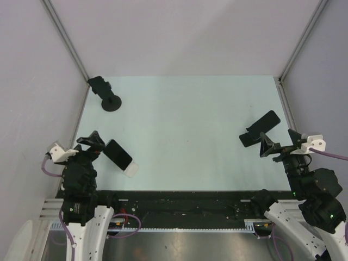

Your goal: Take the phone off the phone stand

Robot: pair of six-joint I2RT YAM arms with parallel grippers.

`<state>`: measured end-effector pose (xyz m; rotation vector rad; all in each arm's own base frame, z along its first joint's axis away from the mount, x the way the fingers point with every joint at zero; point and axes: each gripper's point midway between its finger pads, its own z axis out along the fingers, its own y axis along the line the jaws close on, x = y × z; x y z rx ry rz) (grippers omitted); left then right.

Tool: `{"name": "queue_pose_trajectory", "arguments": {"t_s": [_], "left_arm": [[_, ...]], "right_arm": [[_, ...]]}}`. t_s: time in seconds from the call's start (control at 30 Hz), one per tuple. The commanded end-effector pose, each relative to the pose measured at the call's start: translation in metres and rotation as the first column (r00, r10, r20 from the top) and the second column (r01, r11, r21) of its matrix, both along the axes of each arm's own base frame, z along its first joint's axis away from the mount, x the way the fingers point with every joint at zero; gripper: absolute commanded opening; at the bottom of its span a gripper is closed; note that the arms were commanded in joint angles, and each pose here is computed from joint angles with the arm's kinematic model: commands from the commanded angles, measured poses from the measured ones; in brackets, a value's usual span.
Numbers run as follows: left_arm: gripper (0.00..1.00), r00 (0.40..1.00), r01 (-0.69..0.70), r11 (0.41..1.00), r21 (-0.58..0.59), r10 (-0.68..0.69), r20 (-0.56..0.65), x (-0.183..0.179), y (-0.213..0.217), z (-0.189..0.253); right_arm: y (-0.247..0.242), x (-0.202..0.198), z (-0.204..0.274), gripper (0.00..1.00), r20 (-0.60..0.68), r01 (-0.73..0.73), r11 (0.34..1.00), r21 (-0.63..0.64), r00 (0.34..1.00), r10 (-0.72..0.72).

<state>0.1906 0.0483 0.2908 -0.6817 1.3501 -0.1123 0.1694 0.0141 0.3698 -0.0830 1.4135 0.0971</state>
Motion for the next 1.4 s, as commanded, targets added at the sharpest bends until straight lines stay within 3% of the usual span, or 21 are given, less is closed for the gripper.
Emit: {"name": "queue_pose_trajectory", "arguments": {"t_s": [0.0, 0.37, 0.67, 1.13, 1.37], "left_arm": [[1.00, 0.993, 0.007, 0.996, -0.087, -0.017, -0.118, 0.005, -0.006, -0.021], [1.00, 0.930, 0.059, 0.984, -0.167, -0.115, -0.350, 0.034, -0.026, -0.064], [1.00, 0.862, 0.013, 0.972, -0.234, -0.129, -0.490, 0.053, -0.032, -0.096], [1.00, 0.795, -0.060, 0.980, -0.192, -0.069, -0.603, 0.056, -0.038, -0.121], [1.00, 0.806, -0.152, 0.972, -0.179, 0.017, -0.592, 0.046, -0.029, -0.122]], "right_arm": [[0.024, 0.010, 0.000, 1.00, -0.008, -0.080, 0.997, 0.024, 0.997, 0.080], [0.073, 0.024, -0.049, 1.00, -0.164, -0.235, 0.970, 0.058, 0.956, 0.242], [0.097, 0.029, -0.084, 1.00, -0.245, -0.316, 0.946, 0.068, 0.914, 0.323], [0.112, 0.034, -0.102, 1.00, -0.290, -0.371, 0.928, 0.029, 0.885, 0.364], [0.118, 0.032, -0.104, 1.00, -0.298, -0.402, 0.915, 0.029, 0.870, 0.392]]}}
